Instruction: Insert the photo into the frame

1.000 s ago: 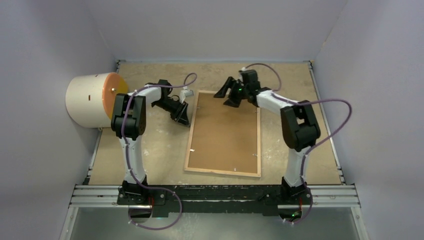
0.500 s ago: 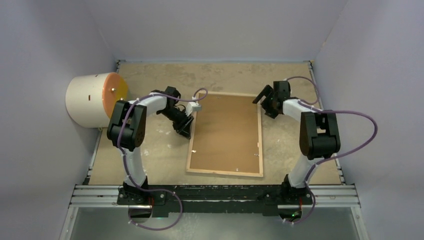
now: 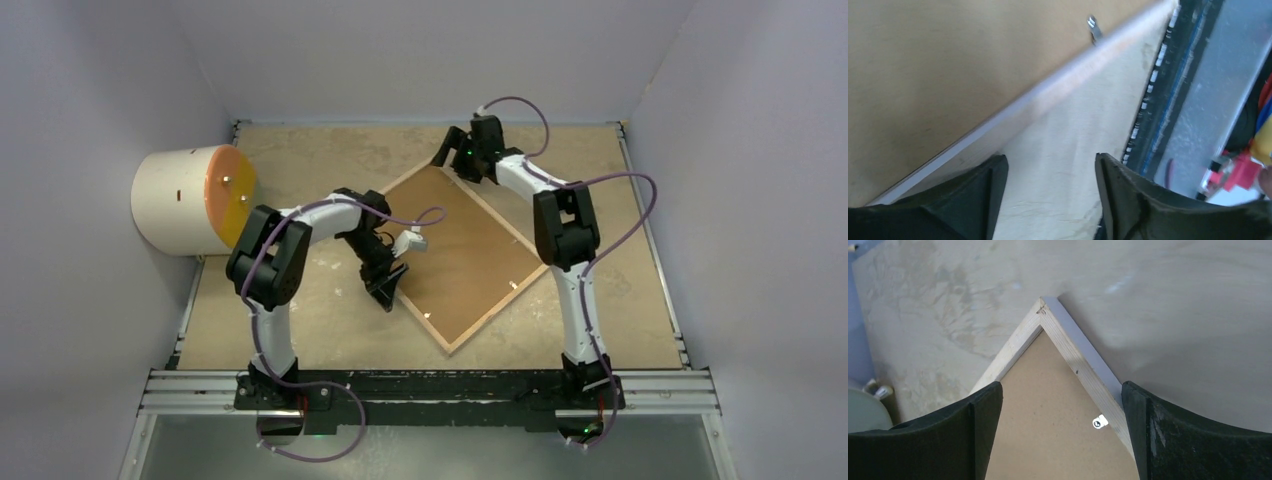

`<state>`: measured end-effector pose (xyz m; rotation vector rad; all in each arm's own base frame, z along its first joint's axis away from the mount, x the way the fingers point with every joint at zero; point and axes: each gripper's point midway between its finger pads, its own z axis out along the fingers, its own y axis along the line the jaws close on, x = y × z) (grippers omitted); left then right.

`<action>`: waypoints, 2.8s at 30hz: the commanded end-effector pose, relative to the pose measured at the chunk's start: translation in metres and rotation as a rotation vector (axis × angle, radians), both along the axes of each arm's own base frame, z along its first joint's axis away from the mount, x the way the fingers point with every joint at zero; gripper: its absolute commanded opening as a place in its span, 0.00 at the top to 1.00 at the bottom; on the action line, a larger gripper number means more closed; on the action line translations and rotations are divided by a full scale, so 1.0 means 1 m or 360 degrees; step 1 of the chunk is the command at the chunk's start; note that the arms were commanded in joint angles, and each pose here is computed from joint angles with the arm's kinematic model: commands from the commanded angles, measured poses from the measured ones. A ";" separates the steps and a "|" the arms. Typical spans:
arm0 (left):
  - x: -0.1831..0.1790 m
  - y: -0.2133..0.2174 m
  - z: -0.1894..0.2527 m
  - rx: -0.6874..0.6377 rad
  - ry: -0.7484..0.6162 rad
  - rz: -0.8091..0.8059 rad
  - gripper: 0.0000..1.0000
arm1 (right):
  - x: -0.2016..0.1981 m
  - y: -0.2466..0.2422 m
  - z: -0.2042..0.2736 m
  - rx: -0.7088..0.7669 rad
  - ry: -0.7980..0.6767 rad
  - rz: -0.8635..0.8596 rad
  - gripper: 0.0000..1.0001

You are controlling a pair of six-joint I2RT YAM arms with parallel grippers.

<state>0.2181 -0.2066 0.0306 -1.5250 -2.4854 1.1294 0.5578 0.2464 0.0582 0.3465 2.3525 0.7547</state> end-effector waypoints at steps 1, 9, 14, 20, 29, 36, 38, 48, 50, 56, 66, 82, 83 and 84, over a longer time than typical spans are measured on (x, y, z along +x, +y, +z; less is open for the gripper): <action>0.014 -0.034 0.022 -0.0210 -0.0232 -0.0224 0.25 | -0.045 0.054 0.043 0.0037 0.0118 0.0295 0.08; 0.057 0.010 0.091 -0.0201 -0.0410 -0.0201 0.13 | -0.059 -0.087 0.078 -0.0195 0.0052 -0.0240 0.01; 0.181 0.059 0.099 0.0066 -0.0823 0.0367 0.20 | -0.138 -0.118 0.068 -0.0183 0.0172 -0.0318 0.01; 0.269 0.117 0.059 0.0371 -0.0944 0.0842 0.46 | -0.236 -0.127 0.033 -0.0127 0.0358 -0.0286 0.01; 0.241 0.120 -0.015 0.0457 -0.0727 0.0768 0.60 | -0.310 -0.112 -0.006 0.0119 0.0545 -0.0208 0.01; 0.163 0.093 -0.021 0.0295 -0.0486 0.0454 0.64 | -0.281 -0.120 -0.010 0.0043 0.0556 -0.0215 0.01; 0.141 0.087 -0.019 0.0251 -0.0426 0.0375 0.65 | -0.269 -0.130 -0.009 -0.0007 0.0547 -0.0243 0.01; 0.081 0.091 -0.024 0.0246 -0.0311 0.0219 0.70 | -0.252 -0.168 0.042 -0.0088 0.0418 -0.0323 0.01; 0.070 0.086 -0.020 0.0185 -0.0277 0.0181 0.71 | -0.257 -0.172 0.047 -0.0096 0.0404 -0.0326 0.01; 0.035 0.064 0.006 -0.0061 -0.0174 -0.0009 0.71 | -0.249 -0.148 0.059 0.0036 0.0293 -0.0222 0.07; 0.104 0.062 0.038 -0.0318 -0.0158 0.0352 0.69 | -0.220 0.016 0.069 0.0180 0.0272 0.0232 0.16; 0.089 0.046 0.006 -0.0431 0.0079 0.0405 0.72 | -0.224 0.148 0.019 0.0332 0.0430 0.0433 0.47; 0.088 0.047 0.005 -0.0426 0.0081 0.0404 0.73 | -0.223 0.151 0.017 0.0339 0.0437 0.0434 0.48; 0.087 0.047 0.004 -0.0424 0.0079 0.0403 0.74 | -0.222 0.152 0.015 0.0345 0.0447 0.0431 0.49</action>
